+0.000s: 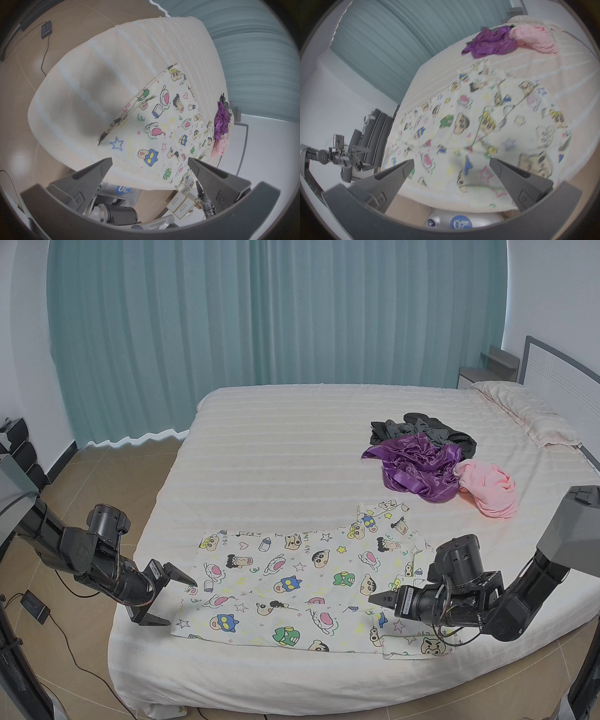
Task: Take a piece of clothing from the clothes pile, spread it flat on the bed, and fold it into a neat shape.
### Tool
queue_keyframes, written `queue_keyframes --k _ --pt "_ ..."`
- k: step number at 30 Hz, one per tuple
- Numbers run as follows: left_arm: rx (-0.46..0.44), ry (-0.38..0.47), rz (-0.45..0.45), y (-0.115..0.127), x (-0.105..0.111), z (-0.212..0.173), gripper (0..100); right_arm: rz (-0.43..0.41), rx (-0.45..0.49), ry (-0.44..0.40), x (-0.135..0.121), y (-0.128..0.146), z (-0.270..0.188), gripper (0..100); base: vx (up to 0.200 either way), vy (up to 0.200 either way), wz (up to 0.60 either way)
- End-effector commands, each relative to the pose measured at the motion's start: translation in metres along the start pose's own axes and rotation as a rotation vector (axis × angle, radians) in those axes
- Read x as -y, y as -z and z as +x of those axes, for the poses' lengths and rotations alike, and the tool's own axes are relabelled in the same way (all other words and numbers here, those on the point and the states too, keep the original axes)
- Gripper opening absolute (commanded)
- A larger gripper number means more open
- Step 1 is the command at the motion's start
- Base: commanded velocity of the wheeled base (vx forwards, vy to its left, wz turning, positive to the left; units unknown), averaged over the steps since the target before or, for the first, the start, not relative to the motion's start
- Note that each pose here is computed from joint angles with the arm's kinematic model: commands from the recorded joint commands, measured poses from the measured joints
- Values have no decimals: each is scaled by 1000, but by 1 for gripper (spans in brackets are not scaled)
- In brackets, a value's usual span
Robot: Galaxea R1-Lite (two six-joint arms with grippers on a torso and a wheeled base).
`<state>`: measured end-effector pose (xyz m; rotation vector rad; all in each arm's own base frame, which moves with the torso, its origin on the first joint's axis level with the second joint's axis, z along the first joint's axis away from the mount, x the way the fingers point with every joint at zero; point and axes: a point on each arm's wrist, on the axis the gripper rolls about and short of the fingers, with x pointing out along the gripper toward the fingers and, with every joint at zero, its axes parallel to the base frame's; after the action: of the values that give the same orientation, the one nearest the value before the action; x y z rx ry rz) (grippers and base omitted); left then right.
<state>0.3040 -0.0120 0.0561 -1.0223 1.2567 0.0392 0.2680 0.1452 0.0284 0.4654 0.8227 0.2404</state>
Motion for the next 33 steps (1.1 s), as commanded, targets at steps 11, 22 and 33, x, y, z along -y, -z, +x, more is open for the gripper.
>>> queue_keyframes --k 11,22,33 --pt "-1 -4 6 1 -1 0 100 96 90 176 79 -5 -39 100 109 0 0" --pt "1 -4 5 1 -1 0 100 153 91 205 103 -13 -22 100 0 0 0" --pt "3 -1 -2 1 0 -1 100 169 133 179 99 -16 -23 100 55 0 0"
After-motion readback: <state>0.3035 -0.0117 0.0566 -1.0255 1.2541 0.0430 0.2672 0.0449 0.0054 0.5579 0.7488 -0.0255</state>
